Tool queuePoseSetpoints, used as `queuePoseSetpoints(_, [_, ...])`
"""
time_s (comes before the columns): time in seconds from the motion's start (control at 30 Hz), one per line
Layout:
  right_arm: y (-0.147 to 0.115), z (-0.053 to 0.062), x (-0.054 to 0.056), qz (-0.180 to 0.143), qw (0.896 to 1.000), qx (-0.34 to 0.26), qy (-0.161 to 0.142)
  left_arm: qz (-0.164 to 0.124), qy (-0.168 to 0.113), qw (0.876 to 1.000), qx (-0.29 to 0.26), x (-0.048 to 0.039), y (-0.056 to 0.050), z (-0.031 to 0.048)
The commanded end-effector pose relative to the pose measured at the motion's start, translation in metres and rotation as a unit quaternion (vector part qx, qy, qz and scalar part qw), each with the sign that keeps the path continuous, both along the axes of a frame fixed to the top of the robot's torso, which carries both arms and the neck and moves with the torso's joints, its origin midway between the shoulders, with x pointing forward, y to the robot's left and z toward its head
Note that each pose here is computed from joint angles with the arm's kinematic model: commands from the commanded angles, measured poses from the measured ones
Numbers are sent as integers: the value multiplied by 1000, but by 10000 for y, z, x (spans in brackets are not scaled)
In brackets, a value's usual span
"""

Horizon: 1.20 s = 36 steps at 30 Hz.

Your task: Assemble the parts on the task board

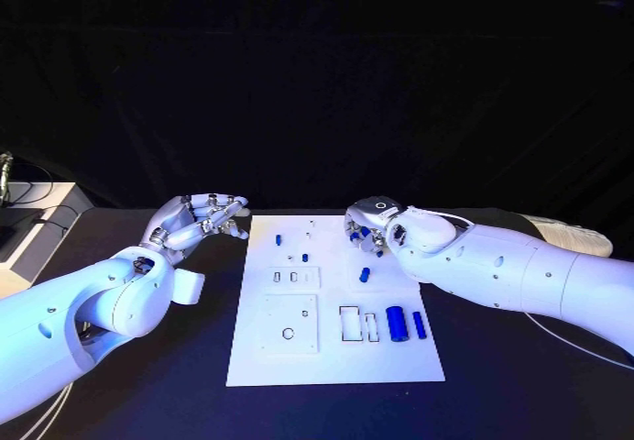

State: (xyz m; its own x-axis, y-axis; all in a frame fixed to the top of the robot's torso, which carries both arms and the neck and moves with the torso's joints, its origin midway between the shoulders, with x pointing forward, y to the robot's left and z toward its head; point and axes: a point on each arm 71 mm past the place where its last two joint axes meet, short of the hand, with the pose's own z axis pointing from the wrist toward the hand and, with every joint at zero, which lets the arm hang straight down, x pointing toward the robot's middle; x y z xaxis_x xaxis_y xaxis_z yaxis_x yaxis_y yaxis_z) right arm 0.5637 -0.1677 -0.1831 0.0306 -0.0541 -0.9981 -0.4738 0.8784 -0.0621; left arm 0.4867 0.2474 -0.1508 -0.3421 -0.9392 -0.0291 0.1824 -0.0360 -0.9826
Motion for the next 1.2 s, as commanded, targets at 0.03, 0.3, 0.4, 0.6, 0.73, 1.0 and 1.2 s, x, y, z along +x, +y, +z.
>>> queuePoseSetpoints(0.03, [31, 87, -30, 11, 999, 22, -49, -2, -2, 1000, -5, 1, -8, 9])
queuePoseSetpoints(0.3, [175, 159, -60, 19, 997, 45, -67, -4, -2, 1000, -5, 1, -11, 8])
queuePoseSetpoints(0.4, [233, 179, -54, 19, 996, 53, -74, -5, -1, 1000, -6, 1, -19, 8])
queuePoseSetpoints(0.6, [397, 221, -16, 19, 993, 67, -90, -8, -1, 1000, -7, 3, -35, 6])
queuePoseSetpoints(0.73, [490, 236, 9, 18, 992, 74, -99, -10, -1, 1000, -7, 4, -50, 6])
queuePoseSetpoints(1.0, [577, 254, 83, 1, 989, 85, -122, -14, 0, 1000, -8, 14, -83, -3])
queuePoseSetpoints(1.2, [633, 233, 95, 4, 990, 82, -116, -14, -1, 1000, -9, 17, -91, -4])
